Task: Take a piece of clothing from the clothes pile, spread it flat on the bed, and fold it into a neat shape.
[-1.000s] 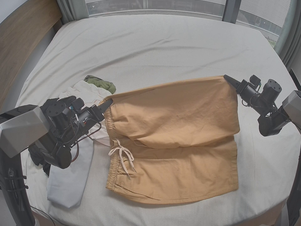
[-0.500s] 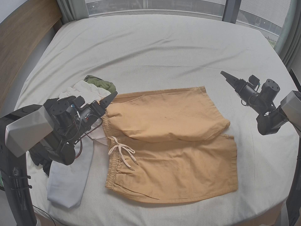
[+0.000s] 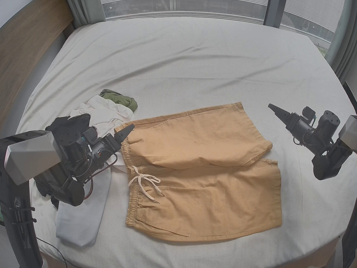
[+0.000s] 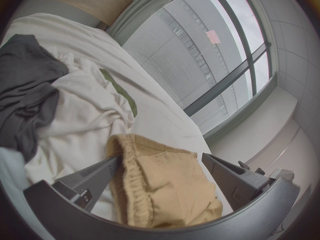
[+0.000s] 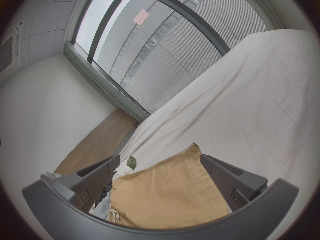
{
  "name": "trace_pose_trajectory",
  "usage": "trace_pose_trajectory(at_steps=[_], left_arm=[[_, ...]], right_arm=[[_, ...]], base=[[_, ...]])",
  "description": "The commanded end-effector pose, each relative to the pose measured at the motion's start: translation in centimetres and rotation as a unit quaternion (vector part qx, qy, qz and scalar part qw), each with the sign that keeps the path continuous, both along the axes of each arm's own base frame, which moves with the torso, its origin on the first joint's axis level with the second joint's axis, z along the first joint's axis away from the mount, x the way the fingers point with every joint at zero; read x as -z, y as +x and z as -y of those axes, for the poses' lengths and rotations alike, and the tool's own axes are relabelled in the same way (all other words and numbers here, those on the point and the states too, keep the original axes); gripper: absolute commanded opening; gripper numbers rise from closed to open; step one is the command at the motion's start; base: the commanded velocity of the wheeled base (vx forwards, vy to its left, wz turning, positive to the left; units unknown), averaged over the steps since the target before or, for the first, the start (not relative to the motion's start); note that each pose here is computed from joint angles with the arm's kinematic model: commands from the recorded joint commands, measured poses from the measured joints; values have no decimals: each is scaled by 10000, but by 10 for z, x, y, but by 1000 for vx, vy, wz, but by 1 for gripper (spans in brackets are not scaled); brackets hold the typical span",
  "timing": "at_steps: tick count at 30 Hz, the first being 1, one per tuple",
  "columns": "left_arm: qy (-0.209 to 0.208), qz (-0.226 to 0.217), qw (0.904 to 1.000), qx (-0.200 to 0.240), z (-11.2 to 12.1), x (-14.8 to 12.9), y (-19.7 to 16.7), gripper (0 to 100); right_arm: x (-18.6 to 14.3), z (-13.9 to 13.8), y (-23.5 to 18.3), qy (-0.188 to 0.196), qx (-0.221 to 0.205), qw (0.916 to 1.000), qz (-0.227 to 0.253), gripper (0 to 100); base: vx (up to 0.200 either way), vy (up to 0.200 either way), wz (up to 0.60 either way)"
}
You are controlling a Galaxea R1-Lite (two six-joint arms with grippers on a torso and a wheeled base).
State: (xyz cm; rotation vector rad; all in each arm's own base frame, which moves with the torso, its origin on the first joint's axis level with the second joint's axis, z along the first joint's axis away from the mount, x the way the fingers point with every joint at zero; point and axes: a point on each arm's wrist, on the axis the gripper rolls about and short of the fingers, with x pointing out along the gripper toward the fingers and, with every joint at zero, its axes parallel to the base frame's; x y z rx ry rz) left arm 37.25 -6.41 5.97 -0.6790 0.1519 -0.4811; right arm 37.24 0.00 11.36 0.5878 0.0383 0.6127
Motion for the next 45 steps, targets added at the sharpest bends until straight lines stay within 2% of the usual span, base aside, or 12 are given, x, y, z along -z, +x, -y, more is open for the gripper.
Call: trace_pose_trajectory(at_steps=[1,6,7,9,18,29,37,45], left_arm=[[64,-231,9997,-70,-15,-14,-39,100],[95,-413,9989,222,-18,-24,-76,100],[88,-412,9979,482,-18,-29,-86,100],[111,-448,9963,721,-18,-30,-95,100],[906,-579,9906,841,-23,-10,-118,100],[1169,-943,9802,1289,-23,6,-144,100],[1543,-1514,9637,1569,-23,37,-157,100],[1704,-1903,9487,1866,-15,58,-162,100]], right_arm=[[7,4,-34,-209,97,9995,-237,100],[-5,3,-56,-216,98,9995,-225,100],[-10,3,-61,-222,69,9996,-163,100],[-11,1,-66,-257,74,9995,-161,100],[-8,2,-71,-387,95,9991,-172,100],[-9,8,-69,-394,181,9989,-148,100],[-7,8,-69,-391,187,9989,-187,100],[-8,12,-65,-386,273,9988,-133,100]], base=[[0,0,0],[0,0,0],[0,0,0],[0,0,0],[0,0,0],[0,0,0],[0,0,0],[0,0,0]])
